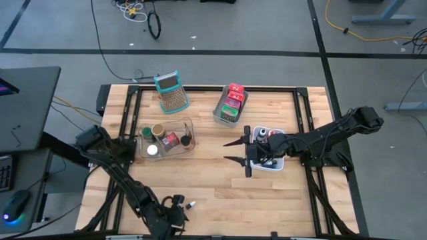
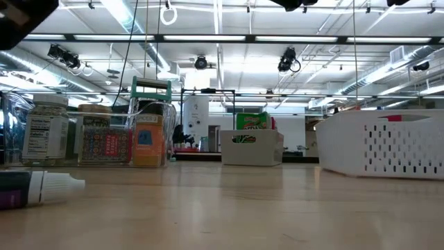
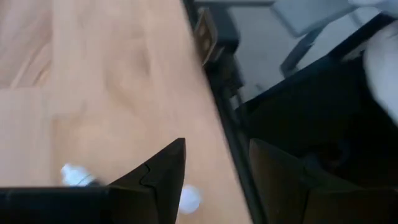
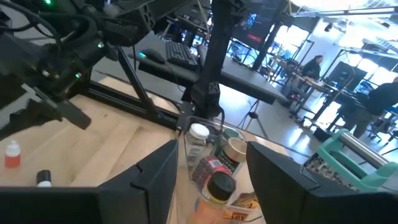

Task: Pick & Place Kitchen Items
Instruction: Put the orange food coloring bottle into the white bin

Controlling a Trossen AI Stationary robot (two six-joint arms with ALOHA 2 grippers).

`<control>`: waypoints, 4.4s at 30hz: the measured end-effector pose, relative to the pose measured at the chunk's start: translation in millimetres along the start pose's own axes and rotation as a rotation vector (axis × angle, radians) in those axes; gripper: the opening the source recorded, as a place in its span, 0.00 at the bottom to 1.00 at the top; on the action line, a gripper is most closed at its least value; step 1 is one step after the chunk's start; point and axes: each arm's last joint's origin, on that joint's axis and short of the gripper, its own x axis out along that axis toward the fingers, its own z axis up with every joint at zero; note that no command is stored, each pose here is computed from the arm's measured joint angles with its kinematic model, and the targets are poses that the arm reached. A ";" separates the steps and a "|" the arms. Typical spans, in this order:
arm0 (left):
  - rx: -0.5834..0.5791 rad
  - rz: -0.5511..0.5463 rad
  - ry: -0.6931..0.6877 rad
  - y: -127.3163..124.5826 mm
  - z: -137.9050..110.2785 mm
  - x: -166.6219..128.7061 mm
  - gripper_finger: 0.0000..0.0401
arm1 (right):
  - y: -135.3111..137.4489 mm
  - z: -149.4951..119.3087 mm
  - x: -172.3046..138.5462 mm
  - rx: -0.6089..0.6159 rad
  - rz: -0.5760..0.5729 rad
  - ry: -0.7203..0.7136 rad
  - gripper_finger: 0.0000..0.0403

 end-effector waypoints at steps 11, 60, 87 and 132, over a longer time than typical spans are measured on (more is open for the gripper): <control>-0.015 0.067 0.076 5.3 -8.8 -0.7 0.47 | 0.1 -0.1 0.1 -0.001 0.000 0.001 0.50; 0.056 -0.048 -0.091 29.5 -66.6 29.0 0.40 | 1.6 -4.1 0.1 0.096 0.014 0.040 0.50; 0.710 0.487 -0.455 115.3 54.1 -31.6 0.21 | -14.9 -10.7 3.9 0.358 -0.015 0.048 0.50; 0.996 0.417 -0.861 142.6 96.4 -61.8 0.22 | 5.2 -11.7 31.5 0.576 0.494 -0.281 0.45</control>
